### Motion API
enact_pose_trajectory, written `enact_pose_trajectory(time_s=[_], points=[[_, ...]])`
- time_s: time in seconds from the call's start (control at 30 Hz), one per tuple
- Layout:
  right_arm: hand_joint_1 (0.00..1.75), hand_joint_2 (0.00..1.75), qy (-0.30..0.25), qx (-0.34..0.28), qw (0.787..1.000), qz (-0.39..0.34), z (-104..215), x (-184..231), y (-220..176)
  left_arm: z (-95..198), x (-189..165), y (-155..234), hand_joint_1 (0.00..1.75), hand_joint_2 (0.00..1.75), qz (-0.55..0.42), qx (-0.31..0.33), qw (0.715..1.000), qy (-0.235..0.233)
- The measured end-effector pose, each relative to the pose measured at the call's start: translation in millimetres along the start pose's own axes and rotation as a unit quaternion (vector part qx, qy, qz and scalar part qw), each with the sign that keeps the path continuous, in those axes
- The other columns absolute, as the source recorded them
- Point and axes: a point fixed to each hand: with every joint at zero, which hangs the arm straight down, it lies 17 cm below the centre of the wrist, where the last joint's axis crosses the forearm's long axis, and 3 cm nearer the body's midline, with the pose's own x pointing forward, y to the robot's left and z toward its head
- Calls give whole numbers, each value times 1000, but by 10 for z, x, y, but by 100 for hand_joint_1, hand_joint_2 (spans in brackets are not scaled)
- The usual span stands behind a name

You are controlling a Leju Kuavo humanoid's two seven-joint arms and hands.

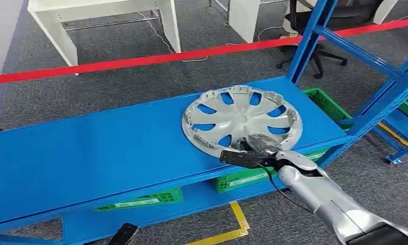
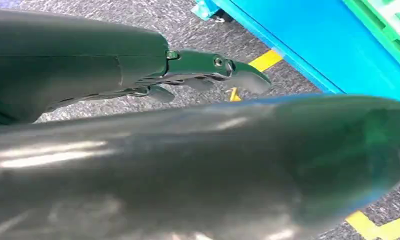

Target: Take the parts from the cabinet and place them on the table.

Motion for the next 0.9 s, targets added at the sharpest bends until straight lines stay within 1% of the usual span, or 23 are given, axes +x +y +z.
enact_pose_trajectory(time_s=[0.17,0.3,0.47,0.53,0.6,0.63,0.8,0.9], points=[[175,175,-6,-11,1000,2,-4,19,-15,9,-46,34,0,0,2,3,1000,3],[175,175,-11,-63,998,20,33,8,-203,10,-23,28,0,0,9,1,1000,-3],[175,175,-14,-136,988,73,238,-41,-394,16,-9,38,0,0,12,2,1000,-13],[175,175,-17,-152,985,82,320,-39,-407,19,-14,32,0,0,12,1,1000,-13],[175,175,-16,-156,984,83,383,-58,-379,26,-36,31,0,0,14,1,1000,-11],[175,175,-16,-158,984,85,405,-61,-376,25,-36,32,0,175,14,1,1000,-11],[175,175,-22,-196,971,133,524,-14,-565,23,-5,5,0,175,15,-7,1000,-14],[175,175,-24,-205,965,161,592,-1,-611,30,7,-8,0,175,24,-13,999,-19]])
